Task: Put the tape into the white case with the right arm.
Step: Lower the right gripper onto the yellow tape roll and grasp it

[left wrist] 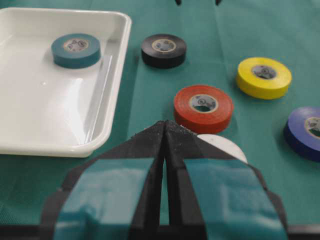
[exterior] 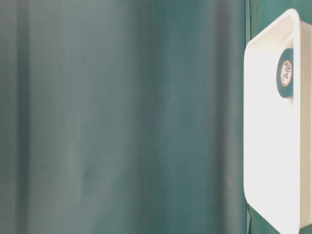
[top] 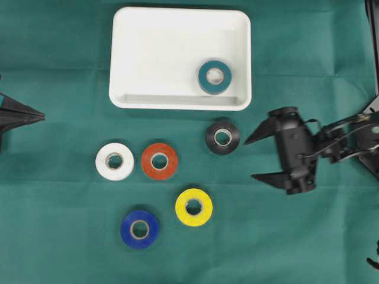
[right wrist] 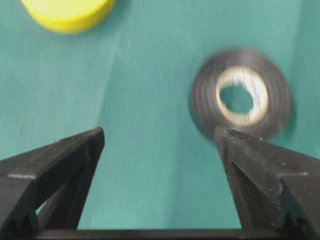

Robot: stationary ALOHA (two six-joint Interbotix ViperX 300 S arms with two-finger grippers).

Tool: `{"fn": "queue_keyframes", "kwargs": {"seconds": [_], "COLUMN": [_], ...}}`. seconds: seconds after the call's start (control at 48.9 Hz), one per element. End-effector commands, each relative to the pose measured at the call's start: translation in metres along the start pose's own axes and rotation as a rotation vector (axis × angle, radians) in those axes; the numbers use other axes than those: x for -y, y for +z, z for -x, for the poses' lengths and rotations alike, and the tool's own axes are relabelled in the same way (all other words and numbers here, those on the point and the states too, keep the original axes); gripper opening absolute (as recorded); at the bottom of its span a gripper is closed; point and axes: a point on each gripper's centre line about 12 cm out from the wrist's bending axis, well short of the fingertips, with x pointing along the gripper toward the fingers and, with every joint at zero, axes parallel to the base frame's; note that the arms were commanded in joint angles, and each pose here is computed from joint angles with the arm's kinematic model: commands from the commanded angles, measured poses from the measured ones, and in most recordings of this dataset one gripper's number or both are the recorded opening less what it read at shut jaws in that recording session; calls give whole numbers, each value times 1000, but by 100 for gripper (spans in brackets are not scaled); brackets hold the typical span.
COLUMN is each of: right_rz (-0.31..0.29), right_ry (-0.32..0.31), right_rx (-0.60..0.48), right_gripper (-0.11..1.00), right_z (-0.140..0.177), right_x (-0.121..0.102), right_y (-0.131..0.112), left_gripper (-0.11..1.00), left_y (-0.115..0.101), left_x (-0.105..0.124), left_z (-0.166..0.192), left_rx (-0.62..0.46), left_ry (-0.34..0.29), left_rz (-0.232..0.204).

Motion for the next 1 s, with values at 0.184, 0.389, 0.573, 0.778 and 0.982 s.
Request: {"fn": "queue_keyframes", "kwargs": {"seconds": [0.184,0.389,0.573,0.778,0.982], "right_rz": [33,44,55,58,56], "right_ry": [35,47,60,64,64], "right_rx": [20,19,28,36,34], "right_gripper": [63,63,63,63,63], "right_z": [-39,-65,-85,-98,-109], "right_x": [-14,-22,-30,-34,-35], "right_y": [36,52,66,74,78], "left_gripper": [0,0,0,0,0], "left_y": [4,4,3,3,1], "left_x": [0,0,0,0,0], "left_z": [-1,-1,-1,-1,-1], "left_rx": [9,8,6,3,-8], "left_ry": [1,2,2,2,2], "left_rz": [3,3,3,3,5]}}
